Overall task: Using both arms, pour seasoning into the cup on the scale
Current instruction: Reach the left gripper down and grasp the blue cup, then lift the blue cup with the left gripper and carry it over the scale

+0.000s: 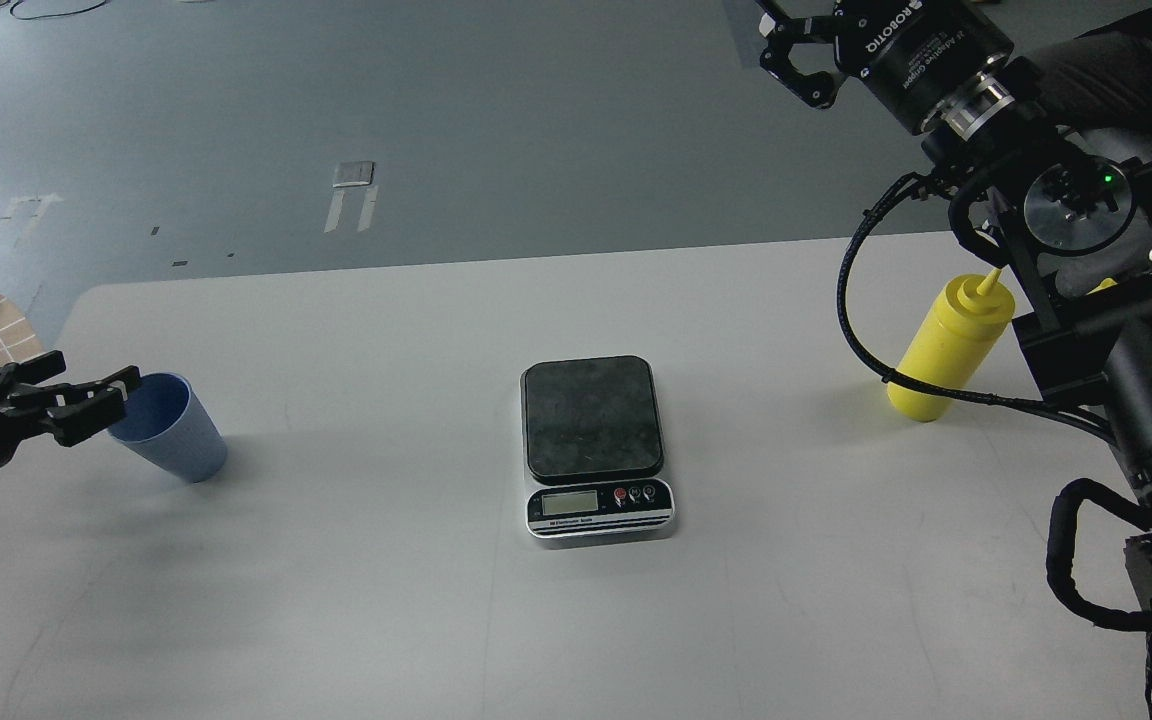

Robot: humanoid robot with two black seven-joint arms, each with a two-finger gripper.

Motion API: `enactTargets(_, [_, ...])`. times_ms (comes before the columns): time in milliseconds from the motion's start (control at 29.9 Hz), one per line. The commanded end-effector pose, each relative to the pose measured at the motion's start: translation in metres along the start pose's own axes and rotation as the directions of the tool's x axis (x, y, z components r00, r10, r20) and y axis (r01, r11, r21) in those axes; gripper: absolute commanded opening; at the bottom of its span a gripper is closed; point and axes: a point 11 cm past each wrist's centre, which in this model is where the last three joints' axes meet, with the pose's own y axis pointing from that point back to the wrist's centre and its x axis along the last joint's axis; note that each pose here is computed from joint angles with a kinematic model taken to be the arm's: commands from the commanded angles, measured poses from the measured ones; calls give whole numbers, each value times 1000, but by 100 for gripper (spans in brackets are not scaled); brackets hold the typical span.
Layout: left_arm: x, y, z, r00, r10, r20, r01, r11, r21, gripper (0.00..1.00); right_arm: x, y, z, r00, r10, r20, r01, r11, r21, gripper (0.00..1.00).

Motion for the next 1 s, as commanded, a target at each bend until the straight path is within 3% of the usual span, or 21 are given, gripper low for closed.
enactTargets(0, [-6,-2,2,1000,-6,-14,6,1000,-3,88,0,0,0,1000,-1,-1,1,1000,1,100])
enactTargets(234, [-19,-2,-5,998,-20,-53,22,999,24,81,0,0,-1,1000,1,-1,-1,1000,0,100])
enactTargets(502, [-33,-8,-9,996,-31,-82,35,998,47,58,0,0,-1,1000,2,-1,-2,1000,0,100])
enactTargets(569, [-34,-10,-8,996,-27,-89,31,998,46,46,0,0,-1,1000,2,-1,-2,1000,0,100])
enactTargets(635, [-35,-9,-9,995,-28,-97,33,998,49,19,0,0,-1,1000,2,-1,-2,1000,0,100])
enactTargets(669, [-36,-7,-11,995,-34,-92,40,998,56,0,0,0,-1,1000,2,-1,-2,1000,0,100])
enactTargets(803, [-45,-6,-15,992,-79,-95,85,994,66,0,0,0,-1,1000,2,-1,-2,1000,0,100])
enactTargets(970, [-28,-11,-12,994,-38,-100,44,997,57,0,1,1,-1,1000,6,-2,-6,1000,-1,100])
